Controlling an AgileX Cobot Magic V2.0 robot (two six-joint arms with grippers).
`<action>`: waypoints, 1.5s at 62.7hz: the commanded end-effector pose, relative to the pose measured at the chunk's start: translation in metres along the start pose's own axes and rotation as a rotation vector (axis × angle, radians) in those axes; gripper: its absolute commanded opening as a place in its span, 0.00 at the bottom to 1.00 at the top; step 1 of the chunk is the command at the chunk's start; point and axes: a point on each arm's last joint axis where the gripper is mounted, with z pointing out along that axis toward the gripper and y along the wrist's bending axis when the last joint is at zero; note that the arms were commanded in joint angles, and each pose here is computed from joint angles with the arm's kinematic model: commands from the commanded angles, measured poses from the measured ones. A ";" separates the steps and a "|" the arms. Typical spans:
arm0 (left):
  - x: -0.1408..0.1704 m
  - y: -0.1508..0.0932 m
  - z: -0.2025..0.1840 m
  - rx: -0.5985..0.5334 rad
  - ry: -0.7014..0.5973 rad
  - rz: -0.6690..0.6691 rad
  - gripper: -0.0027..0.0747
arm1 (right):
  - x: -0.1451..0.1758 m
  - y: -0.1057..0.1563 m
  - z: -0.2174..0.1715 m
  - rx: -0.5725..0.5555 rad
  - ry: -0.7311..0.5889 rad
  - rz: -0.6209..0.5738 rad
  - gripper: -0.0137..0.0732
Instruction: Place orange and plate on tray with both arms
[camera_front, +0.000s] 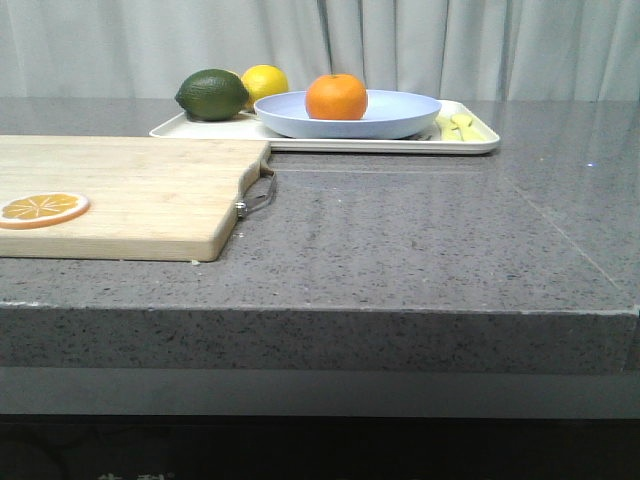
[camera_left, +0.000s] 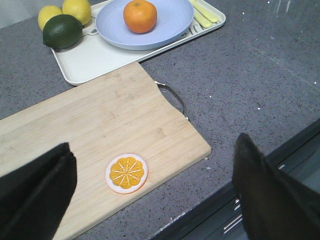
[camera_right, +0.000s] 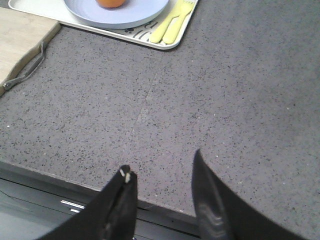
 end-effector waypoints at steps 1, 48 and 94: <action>-0.013 0.001 -0.006 -0.006 -0.100 -0.006 0.82 | -0.011 -0.001 -0.004 0.016 -0.085 -0.013 0.50; -0.013 0.001 -0.006 -0.006 -0.101 -0.006 0.82 | -0.011 -0.001 -0.004 0.016 -0.086 -0.013 0.50; -0.013 0.001 -0.006 -0.001 -0.099 -0.011 0.01 | -0.008 -0.001 -0.004 0.010 -0.050 -0.012 0.08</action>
